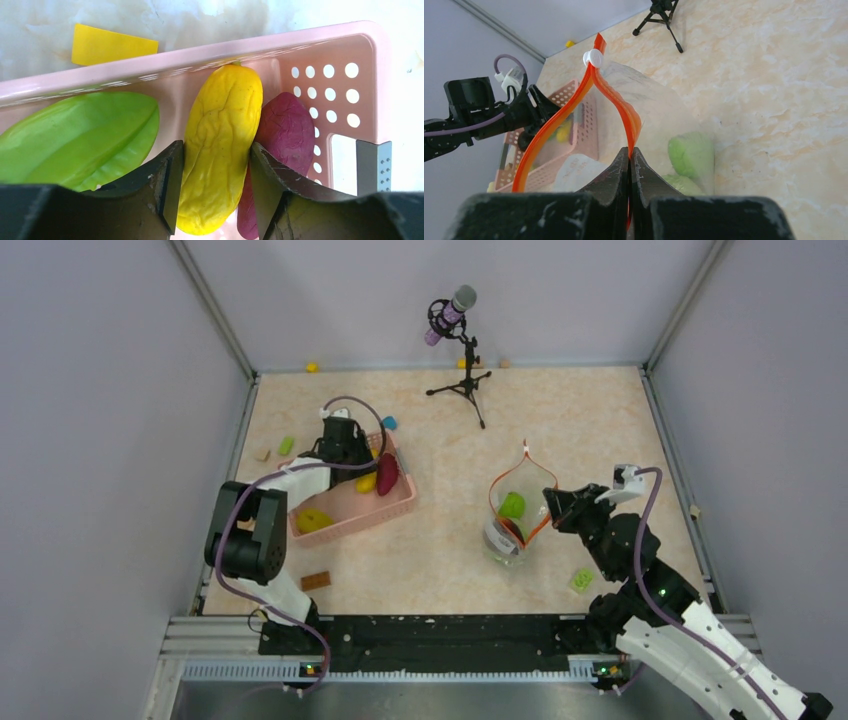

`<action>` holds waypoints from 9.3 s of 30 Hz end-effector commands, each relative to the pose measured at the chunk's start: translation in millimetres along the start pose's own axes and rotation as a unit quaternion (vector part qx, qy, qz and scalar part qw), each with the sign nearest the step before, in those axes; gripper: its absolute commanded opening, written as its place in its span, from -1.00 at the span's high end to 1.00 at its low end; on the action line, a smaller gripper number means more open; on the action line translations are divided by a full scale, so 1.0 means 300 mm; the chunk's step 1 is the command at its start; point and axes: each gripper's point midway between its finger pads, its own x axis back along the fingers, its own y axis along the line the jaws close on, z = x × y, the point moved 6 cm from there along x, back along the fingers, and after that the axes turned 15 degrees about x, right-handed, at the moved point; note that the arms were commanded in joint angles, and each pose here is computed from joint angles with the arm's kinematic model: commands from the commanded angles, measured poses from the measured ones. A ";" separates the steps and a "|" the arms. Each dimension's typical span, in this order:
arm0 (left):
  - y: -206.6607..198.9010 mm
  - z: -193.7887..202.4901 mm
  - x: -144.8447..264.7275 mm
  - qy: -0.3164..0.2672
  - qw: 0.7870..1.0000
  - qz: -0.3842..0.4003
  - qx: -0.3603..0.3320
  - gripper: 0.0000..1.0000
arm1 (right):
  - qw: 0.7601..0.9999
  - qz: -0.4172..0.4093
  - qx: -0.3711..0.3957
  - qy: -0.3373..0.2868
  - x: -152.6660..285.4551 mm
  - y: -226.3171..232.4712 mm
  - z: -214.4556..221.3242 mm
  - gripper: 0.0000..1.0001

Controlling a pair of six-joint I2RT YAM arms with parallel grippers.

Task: Place the food in the zip-top bag and seal the zipper
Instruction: Pick up the fake fruit from the bin, then place the fake fruit in the zipper food storage bag, then pick up the fake vegetable from the bin, then place the fake vegetable in the zipper food storage bag.

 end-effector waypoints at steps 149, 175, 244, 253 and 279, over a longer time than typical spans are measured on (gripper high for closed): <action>-0.844 0.560 0.847 -0.008 0.857 0.495 -0.143 -0.94 | 0.997 -0.053 0.013 -0.052 0.005 0.034 -0.040 1.00; -0.265 0.250 0.688 -0.145 0.975 0.165 -0.005 -0.95 | 0.997 -0.051 0.013 -0.049 0.003 0.032 -0.036 1.00; 0.019 0.262 0.225 0.029 0.996 -0.022 0.080 0.83 | 0.998 -0.043 0.023 -0.045 -0.007 0.027 -0.029 1.00; -0.046 0.151 0.400 -0.047 0.993 0.056 0.088 1.00 | 0.998 -0.045 0.022 -0.045 -0.007 0.028 -0.028 1.00; -0.746 0.338 0.922 0.079 0.810 0.546 -0.201 1.00 | 0.996 -0.067 0.037 -0.041 0.001 0.044 -0.032 1.00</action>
